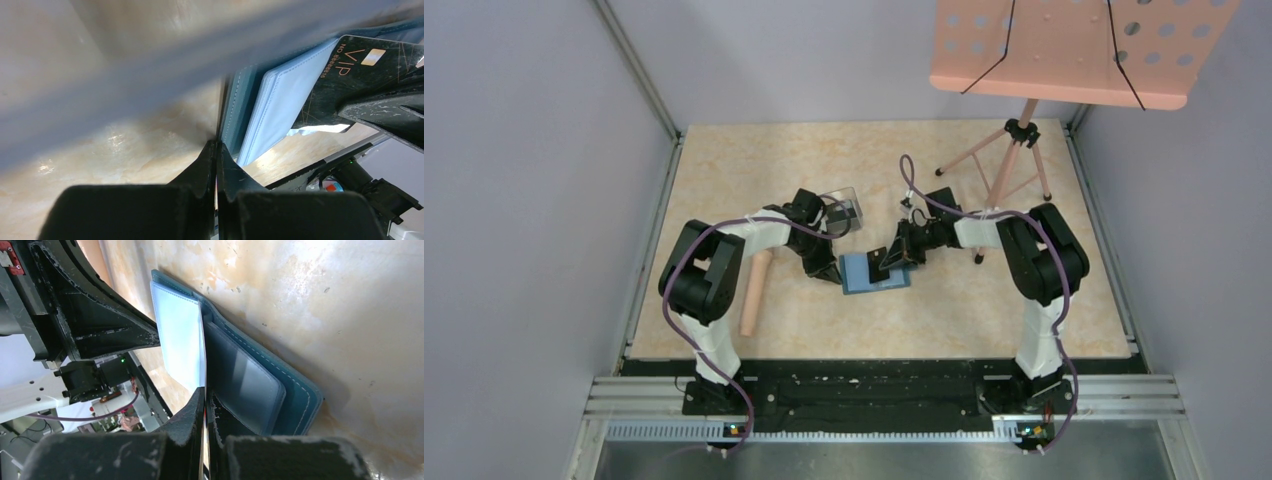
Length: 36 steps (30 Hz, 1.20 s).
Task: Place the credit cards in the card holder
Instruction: Insert the credit card into the card slot.
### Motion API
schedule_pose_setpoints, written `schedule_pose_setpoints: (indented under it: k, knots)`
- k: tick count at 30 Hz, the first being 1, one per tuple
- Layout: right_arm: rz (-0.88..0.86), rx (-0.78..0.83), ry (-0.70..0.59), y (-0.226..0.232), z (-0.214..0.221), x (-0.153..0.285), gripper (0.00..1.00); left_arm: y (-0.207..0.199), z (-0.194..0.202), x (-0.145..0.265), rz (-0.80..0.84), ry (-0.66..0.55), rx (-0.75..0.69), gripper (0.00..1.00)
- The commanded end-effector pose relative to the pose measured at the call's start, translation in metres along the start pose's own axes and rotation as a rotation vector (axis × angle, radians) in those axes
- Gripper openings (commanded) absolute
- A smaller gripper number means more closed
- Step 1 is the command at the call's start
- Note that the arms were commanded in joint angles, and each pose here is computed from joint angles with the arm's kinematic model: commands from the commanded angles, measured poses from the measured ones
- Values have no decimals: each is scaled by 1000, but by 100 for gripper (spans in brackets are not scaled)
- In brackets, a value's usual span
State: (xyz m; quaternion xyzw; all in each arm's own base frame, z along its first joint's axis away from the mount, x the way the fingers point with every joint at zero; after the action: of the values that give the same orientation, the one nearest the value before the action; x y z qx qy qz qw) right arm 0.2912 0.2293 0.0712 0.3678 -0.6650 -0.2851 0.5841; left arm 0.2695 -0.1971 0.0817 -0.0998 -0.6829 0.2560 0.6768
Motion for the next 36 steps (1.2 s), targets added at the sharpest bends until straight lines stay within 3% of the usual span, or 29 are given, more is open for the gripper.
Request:
schedule_pose_setpoints:
  k: [1, 18, 36]
  knots:
    - [-5, 4, 20, -3, 9, -8, 0, -4, -1, -9, 5, 0, 2, 0]
    - [-44, -18, -2, -1, 9, -4, 0, -2, 4, -12, 14, 6, 24, 0]
    - [28, -90, -52, 0, 9, 11, 0, -2, 4, -13, 2, 6, 20, 0]
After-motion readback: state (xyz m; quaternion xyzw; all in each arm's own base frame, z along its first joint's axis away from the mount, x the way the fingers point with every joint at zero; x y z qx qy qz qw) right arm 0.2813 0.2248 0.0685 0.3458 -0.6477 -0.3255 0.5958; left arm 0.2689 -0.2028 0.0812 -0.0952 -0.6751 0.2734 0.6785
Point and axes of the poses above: each gripper's point midway between its finger pads, its own x axis back along the fingers, its own y axis along the line the jaws close on, z = x × y, the point moved 7 cm from there along x, back along the fingers, and after that the axes turned 2 degrees about x, right-handed, at the moved point
